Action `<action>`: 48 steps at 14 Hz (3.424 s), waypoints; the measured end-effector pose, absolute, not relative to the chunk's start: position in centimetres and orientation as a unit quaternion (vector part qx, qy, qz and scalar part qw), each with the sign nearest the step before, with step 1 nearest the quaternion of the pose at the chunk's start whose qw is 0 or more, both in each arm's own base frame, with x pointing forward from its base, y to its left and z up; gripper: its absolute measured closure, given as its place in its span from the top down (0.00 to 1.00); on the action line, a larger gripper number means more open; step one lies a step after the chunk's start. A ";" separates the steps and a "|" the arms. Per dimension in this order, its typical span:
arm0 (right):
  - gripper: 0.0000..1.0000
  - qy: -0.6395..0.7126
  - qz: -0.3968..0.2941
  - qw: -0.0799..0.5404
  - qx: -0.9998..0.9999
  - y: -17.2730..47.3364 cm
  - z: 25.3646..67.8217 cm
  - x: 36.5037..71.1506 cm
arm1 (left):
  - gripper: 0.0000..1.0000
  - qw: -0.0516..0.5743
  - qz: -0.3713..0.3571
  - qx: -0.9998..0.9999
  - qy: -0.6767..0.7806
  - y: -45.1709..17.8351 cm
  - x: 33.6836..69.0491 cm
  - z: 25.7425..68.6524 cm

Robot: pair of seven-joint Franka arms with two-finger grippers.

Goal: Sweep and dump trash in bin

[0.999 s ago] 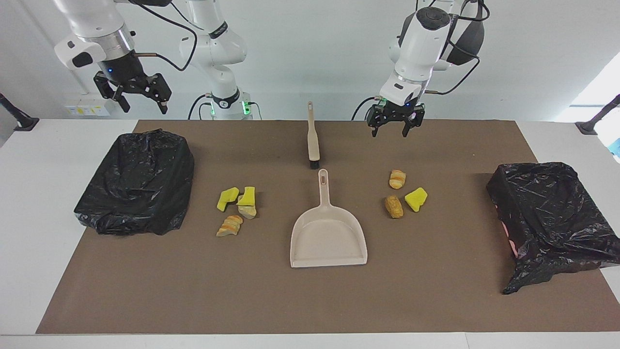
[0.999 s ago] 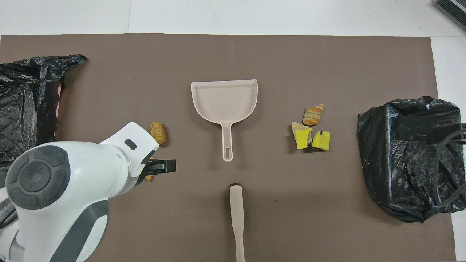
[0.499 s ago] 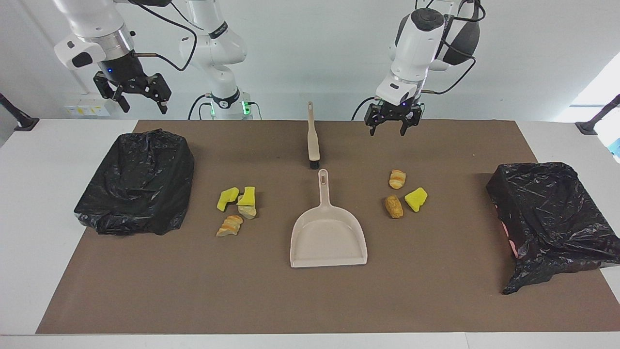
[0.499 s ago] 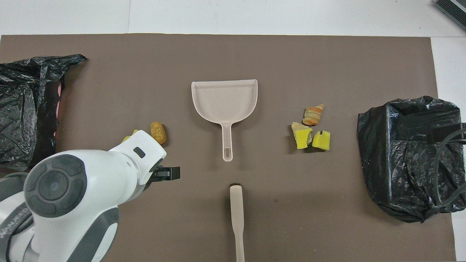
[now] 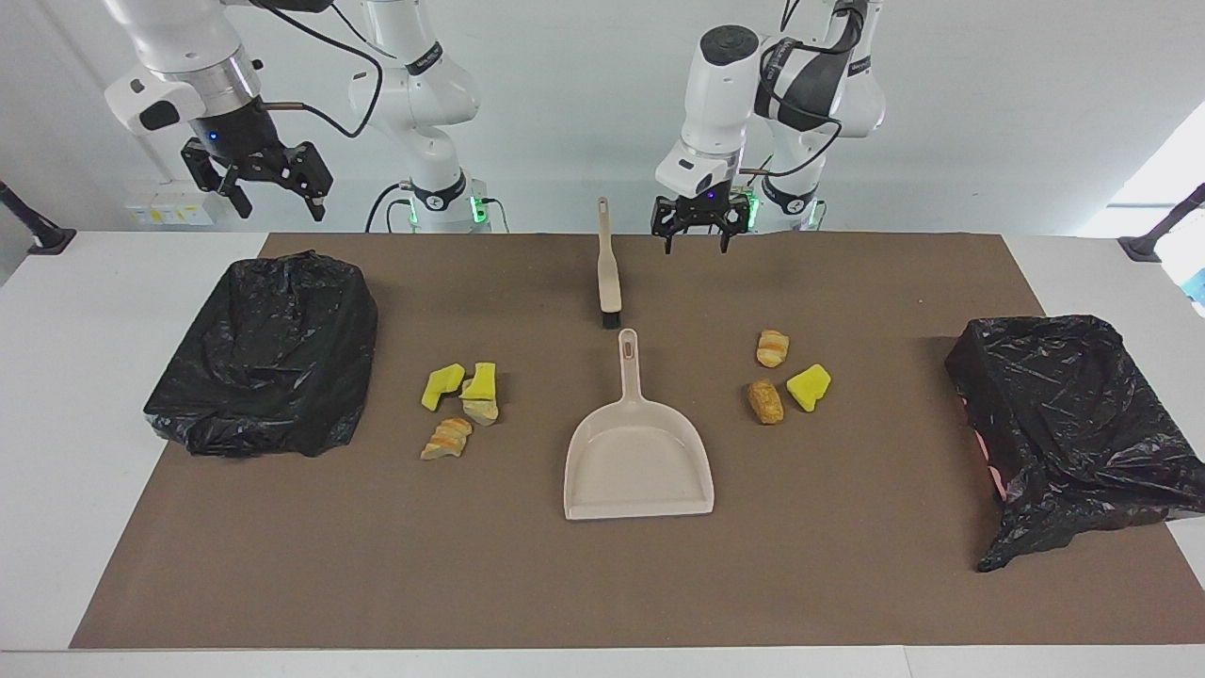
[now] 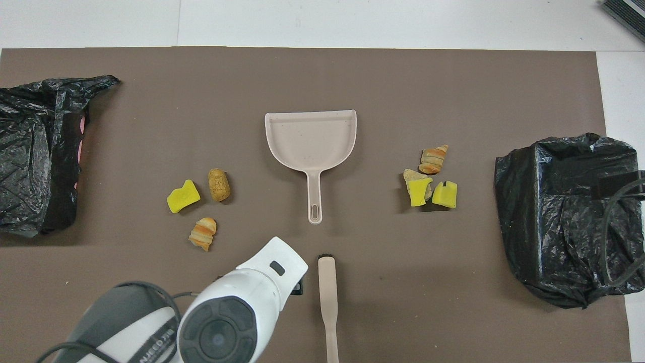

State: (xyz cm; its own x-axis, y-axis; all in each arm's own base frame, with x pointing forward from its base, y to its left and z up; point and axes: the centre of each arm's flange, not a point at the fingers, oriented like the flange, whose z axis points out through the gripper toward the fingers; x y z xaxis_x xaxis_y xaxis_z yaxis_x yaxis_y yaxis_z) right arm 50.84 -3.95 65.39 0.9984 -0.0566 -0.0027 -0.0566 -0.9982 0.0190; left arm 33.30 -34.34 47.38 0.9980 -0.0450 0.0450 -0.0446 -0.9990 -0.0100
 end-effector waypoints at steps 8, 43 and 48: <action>1.00 -0.029 -0.002 0.009 1.000 -4.0 65.3 50.8 | 1.00 -0.014 -0.026 -0.998 0.049 -40.6 23.9 39.4; 1.00 -0.010 -0.005 0.009 1.000 -4.1 65.2 50.8 | 0.26 0.120 0.038 -0.988 -0.085 -36.7 31.1 38.3; 1.00 0.040 -0.003 0.010 0.999 -2.4 65.2 50.9 | 0.26 0.133 0.025 -0.983 -0.124 -28.7 41.8 38.4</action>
State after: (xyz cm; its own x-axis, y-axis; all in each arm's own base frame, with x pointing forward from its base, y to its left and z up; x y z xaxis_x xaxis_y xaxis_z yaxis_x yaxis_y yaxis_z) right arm 50.94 -2.41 65.23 0.9968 0.0794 -0.0069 0.0795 -0.9966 0.0198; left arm 41.78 -28.72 38.41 0.9678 0.2513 -0.0166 0.2378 -0.9335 -0.2684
